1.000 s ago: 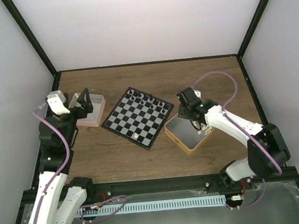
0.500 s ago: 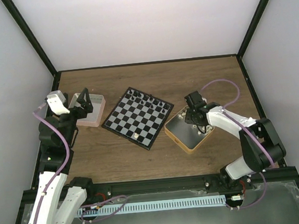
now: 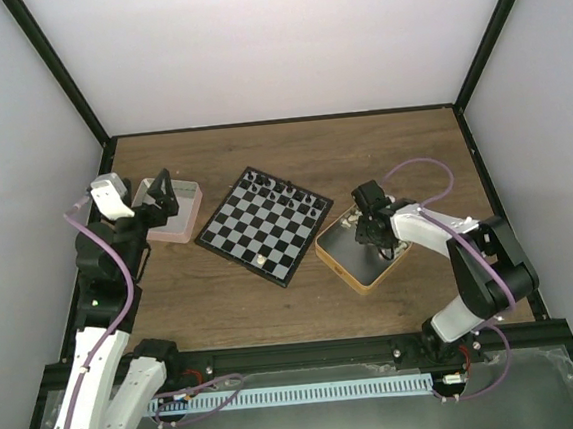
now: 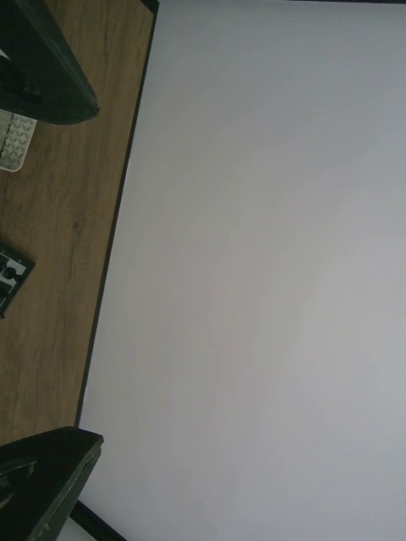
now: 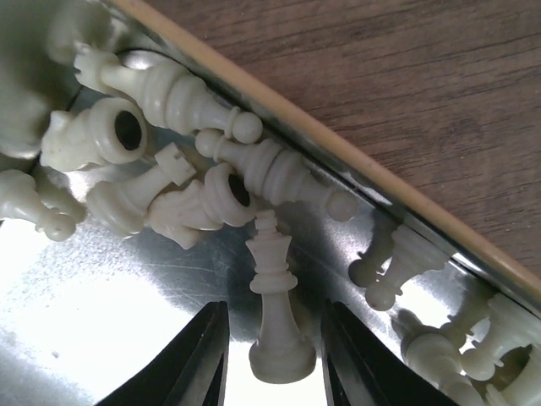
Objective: Set up the chess pieces on the board
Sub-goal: Pick up the chess piece from the storage box.
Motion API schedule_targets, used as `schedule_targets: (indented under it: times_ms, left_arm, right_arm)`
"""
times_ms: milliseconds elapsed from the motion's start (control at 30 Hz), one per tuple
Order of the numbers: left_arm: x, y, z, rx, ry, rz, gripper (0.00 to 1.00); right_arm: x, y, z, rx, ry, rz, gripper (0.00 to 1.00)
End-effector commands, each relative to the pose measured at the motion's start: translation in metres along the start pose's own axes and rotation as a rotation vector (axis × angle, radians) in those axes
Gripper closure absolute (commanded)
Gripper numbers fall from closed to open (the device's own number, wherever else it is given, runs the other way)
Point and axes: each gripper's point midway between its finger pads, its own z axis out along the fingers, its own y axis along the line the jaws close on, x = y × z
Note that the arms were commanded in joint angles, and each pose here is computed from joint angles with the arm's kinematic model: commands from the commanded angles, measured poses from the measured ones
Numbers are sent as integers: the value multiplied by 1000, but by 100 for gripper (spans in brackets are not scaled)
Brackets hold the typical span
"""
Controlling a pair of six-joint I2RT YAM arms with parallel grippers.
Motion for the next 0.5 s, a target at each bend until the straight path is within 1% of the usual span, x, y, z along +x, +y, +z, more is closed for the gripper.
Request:
schedule_targets:
  times_ms: [0,133,267,467]
  left_arm:
    - [0,1,2,-2,0,-18,0]
    - [1,-1,2,9,7,-25,0]
    - [6,-5,5,36,30,-33,0]
    - [14,-17,11,122,67,-38,0]
  right_arm:
    - [3,-5,6,16,6,16,69]
    - [6,-6,9,12,7,17,72]
    - [7,-4,11,5,10,11,77]
    - [-2,3,0,-52,-43,-5,83]
